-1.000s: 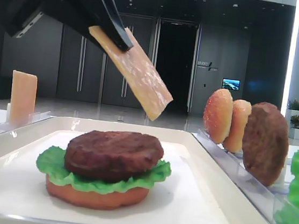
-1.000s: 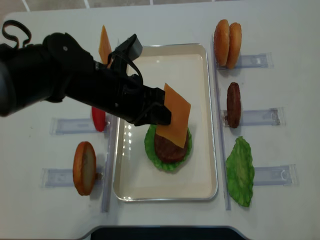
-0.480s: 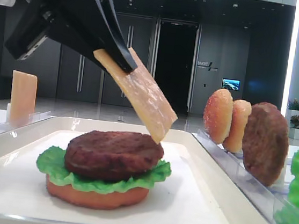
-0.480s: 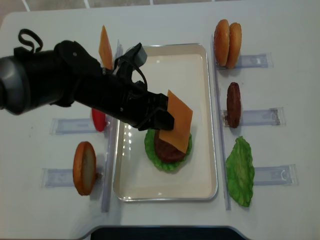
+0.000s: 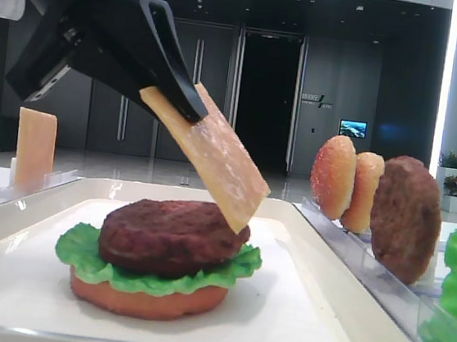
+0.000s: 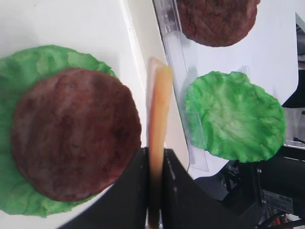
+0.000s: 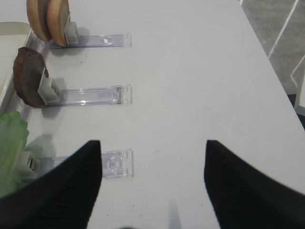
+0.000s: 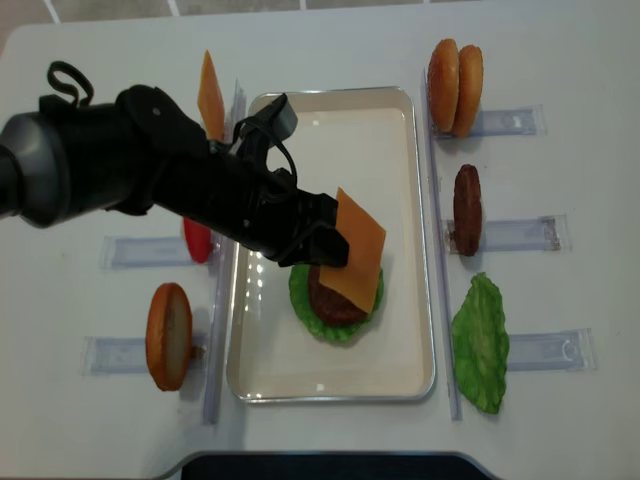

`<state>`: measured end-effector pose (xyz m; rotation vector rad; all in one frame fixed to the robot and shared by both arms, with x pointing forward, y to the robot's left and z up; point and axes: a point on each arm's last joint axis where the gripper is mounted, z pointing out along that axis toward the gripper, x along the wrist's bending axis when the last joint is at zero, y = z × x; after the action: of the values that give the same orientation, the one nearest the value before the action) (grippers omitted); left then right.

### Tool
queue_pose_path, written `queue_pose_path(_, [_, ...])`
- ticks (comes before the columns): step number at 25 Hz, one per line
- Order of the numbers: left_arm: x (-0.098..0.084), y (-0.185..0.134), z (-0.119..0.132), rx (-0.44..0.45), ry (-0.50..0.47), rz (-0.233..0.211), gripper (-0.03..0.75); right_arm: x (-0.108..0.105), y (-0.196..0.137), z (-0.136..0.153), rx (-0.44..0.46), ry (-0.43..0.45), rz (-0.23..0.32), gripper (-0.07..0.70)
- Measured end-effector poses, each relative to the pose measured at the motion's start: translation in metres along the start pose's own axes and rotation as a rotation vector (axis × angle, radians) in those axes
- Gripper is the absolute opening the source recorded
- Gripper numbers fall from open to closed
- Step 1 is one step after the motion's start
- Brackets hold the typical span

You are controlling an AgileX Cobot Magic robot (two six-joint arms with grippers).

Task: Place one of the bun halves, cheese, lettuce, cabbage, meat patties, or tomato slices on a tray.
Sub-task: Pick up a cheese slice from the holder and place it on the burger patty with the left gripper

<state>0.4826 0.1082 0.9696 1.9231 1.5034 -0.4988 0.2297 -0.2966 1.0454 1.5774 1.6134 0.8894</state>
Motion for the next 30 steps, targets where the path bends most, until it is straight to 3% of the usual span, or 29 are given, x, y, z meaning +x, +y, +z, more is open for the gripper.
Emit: queue_pose_path(30, [0.0053, -0.0009, 0.0046, 0.022, 0.026, 0.022, 0.058, 0.0000, 0.0000, 0.0000, 0.000, 0.000, 0.000, 0.470])
